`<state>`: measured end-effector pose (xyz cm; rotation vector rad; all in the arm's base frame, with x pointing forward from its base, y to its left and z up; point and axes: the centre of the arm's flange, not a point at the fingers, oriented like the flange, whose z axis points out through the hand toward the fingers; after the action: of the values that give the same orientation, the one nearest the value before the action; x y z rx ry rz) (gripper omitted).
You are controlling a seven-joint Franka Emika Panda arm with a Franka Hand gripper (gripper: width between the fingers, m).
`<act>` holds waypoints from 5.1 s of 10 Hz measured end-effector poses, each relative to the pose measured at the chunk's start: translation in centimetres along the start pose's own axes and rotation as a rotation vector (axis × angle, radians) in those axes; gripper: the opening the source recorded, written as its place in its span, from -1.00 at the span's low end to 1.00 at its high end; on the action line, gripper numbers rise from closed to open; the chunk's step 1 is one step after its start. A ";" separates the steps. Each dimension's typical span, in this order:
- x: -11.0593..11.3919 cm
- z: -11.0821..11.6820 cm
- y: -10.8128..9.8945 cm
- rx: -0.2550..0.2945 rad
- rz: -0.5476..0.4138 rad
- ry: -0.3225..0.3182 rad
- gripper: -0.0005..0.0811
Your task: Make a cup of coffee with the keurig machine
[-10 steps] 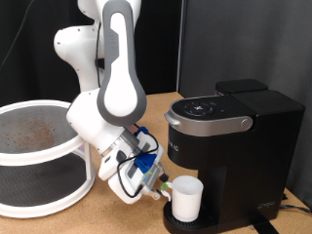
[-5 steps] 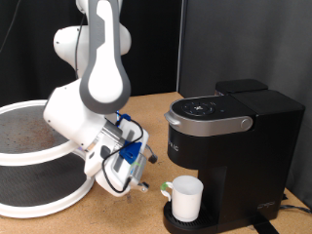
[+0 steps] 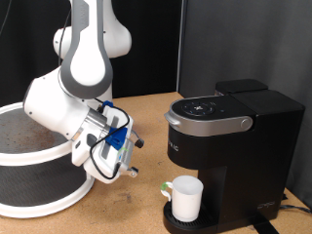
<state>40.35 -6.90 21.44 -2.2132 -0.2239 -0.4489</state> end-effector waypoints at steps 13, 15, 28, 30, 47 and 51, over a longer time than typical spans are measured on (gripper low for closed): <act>2.9 -6.3 -9.1 0.263 -0.188 0.164 0.98; 3.7 -7.1 -11.1 0.302 -0.235 0.178 0.98; 10.2 -8.9 -23.3 0.121 -0.504 0.098 0.98; 11.6 -8.0 -25.6 0.114 -0.492 -0.117 0.98; 19.6 -1.3 -29.0 -0.499 -0.799 -0.538 0.98; 21.5 -0.6 -27.4 -0.424 -0.687 -0.597 0.98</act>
<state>51.49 9.97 49.79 -2.6002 -1.3369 -0.1814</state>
